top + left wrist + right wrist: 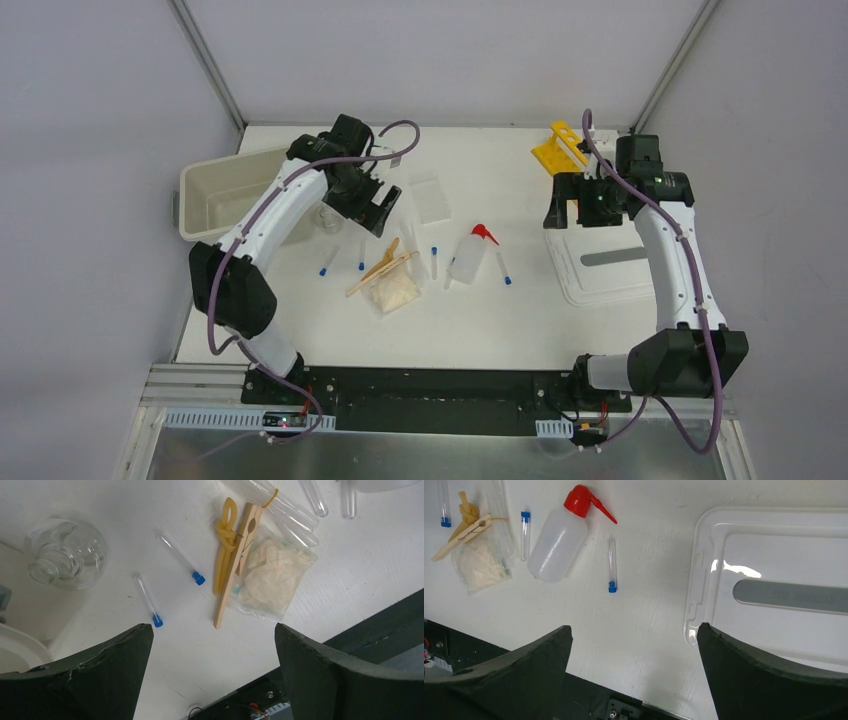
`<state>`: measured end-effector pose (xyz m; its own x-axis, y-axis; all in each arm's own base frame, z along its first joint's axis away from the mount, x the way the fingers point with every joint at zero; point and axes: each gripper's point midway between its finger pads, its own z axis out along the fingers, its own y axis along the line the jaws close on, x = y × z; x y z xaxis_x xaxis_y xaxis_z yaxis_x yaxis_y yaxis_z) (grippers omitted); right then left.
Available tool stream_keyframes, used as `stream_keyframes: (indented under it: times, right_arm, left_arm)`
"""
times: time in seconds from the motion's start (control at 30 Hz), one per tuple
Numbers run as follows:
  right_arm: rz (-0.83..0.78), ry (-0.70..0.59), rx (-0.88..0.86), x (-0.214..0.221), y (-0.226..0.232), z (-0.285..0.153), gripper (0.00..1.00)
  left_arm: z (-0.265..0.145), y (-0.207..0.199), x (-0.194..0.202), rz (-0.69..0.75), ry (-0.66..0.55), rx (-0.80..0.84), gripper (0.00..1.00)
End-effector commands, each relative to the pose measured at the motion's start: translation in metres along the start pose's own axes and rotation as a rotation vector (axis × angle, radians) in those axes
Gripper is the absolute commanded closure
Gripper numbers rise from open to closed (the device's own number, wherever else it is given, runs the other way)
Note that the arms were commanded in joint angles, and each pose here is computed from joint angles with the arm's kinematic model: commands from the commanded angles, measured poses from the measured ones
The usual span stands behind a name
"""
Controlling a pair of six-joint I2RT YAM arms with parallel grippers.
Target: Organize the chemistry lab equipment
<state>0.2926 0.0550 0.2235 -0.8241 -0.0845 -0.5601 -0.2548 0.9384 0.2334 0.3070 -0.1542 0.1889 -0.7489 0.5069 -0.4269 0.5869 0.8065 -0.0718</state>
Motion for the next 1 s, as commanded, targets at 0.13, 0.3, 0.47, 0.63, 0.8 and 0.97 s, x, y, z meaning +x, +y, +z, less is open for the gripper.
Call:
stream_keyframes:
  times: [0.13, 0.3, 0.47, 0.63, 0.8, 0.97]
  right_arm:
    - [0.048, 0.05, -0.028, 0.014, 0.004, 0.008, 0.01]
    - [0.083, 0.06, -0.041, 0.007, 0.008, 0.025, 0.01]
    - [0.126, 0.06, -0.056, -0.002, 0.011, 0.041, 0.01]
    - [0.139, 0.067, -0.062, -0.005, 0.011, 0.046, 0.01]
    - [0.125, 0.074, -0.07, -0.004, 0.011, 0.048, 0.01]
    - [0.148, 0.082, -0.088, -0.005, 0.008, 0.048, 0.01]
  left_arm:
    - [0.016, 0.018, -0.014, 0.065, 0.074, -0.048, 0.08]
    - [0.035, 0.016, -0.04, 0.047, 0.056, -0.003, 0.16]
    - [0.064, 0.005, -0.087, -0.087, -0.025, 0.081, 0.24]
    - [0.104, 0.006, -0.105, -0.102, -0.029, 0.111, 0.32]
    - [0.139, 0.019, -0.111, -0.004, -0.015, 0.096, 0.36]
    - [0.16, 0.026, -0.103, 0.2, 0.014, 0.116, 0.39]
